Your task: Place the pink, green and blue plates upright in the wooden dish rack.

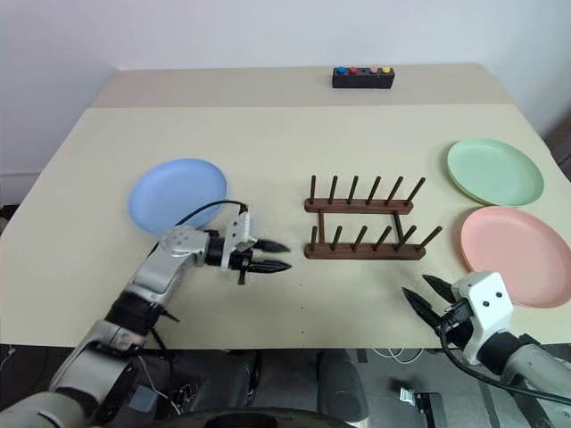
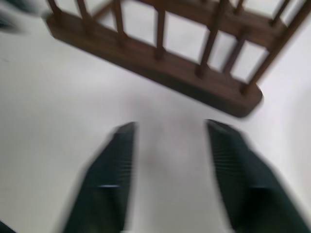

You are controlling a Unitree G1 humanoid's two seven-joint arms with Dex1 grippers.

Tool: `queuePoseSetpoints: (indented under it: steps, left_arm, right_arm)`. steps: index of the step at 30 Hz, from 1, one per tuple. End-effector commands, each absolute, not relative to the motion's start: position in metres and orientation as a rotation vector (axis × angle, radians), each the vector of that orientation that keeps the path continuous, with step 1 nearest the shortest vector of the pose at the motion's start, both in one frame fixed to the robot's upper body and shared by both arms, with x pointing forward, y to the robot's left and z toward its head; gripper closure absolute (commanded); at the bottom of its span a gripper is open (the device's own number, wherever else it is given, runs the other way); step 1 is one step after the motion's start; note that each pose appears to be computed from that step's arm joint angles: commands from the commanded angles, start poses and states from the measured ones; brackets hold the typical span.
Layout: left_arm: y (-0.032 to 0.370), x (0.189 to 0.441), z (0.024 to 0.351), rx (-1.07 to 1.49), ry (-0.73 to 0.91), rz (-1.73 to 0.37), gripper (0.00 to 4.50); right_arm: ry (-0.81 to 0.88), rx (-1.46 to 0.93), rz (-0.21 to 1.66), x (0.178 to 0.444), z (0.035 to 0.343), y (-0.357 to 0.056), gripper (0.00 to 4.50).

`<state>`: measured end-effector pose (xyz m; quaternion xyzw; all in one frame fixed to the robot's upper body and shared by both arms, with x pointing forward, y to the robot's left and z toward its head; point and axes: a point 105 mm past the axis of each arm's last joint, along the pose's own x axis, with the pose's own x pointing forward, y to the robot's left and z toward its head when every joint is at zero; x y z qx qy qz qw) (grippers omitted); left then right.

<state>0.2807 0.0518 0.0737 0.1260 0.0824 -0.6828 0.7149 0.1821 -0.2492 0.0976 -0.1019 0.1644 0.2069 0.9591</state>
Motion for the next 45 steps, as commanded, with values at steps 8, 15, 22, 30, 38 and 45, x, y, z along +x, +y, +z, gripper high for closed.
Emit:
queuePoseSetpoints:
  steps: [8,15,22,30,38,45]
  left_arm:
    - [0.007,0.272,0.079,0.295,0.17,-1.531,4.5]
    - [-0.007,0.281,0.078,0.297,0.157,-1.492,4.5]
    - [-0.006,0.294,0.079,0.306,0.125,-1.418,4.5]
    - [-0.005,0.323,0.082,0.314,0.08,-1.286,4.5]
    - [-0.001,0.341,0.083,0.333,0.063,-1.232,4.5]
    - [-0.003,0.337,0.083,0.327,0.054,-1.261,4.5]
  right_arm:
    - [0.364,-0.334,0.33,0.21,0.088,-0.269,4.45]
    - [0.391,-0.377,0.288,0.233,0.076,-0.277,4.45]
    - [0.357,-0.406,0.296,0.255,0.077,-0.275,4.45]
    - [0.32,-0.428,0.319,0.276,0.081,-0.268,4.45]
    - [0.289,-0.444,0.321,0.296,0.084,-0.267,4.45]
    - [0.277,-0.449,0.341,0.298,0.087,-0.264,4.45]
